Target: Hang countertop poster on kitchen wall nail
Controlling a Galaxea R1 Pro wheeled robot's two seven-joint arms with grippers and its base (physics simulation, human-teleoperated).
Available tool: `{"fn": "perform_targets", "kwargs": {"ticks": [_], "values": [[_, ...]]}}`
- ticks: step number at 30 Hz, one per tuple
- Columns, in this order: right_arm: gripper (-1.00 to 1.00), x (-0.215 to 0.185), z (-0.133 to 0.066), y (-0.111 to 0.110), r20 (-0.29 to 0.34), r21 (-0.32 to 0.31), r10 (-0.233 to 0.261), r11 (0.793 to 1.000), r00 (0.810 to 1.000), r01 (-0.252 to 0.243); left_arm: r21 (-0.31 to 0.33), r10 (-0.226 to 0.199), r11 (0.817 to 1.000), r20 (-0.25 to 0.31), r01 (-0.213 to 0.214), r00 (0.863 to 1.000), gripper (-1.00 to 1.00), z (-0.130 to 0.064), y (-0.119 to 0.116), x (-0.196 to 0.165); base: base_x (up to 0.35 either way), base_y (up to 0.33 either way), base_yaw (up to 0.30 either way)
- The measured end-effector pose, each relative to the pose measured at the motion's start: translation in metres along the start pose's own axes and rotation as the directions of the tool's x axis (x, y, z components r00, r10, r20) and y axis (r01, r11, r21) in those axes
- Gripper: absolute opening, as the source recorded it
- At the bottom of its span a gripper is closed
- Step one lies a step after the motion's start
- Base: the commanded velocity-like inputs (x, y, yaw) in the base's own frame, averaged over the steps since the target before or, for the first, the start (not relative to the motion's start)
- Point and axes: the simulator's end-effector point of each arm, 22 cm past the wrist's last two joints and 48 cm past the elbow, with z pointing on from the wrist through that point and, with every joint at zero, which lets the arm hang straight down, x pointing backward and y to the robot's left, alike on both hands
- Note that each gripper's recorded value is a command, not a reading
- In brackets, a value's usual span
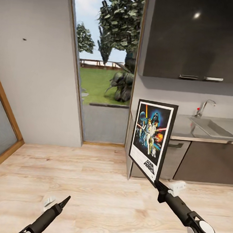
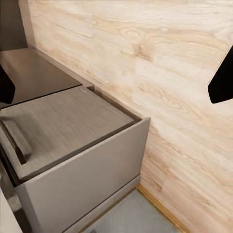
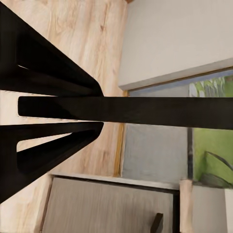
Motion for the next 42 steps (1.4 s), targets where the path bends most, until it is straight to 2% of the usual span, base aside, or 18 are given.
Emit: {"fn": "perform_targets", "kwargs": {"ticks": [8,42], "values": [[-1.00,0.0002,0.0003,0.0008,0.000,-0.002,-0.001,1.000,1.000,0.001,0.000,-0.001,1.000,0.000,0.001,1.000,1.00,-0.0001,0.0001,-0.0001,0.171,0.263,0.165],[-1.00,0.0008,0.0002,0.0001,-0.001,0.000,-0.001,1.000,1.000,0.001,-0.006,-0.001,1.000,-0.004,0.001,1.000,1.00,-0.0011,0.0025,0.0003,0.151,0.270,0.287]]}}
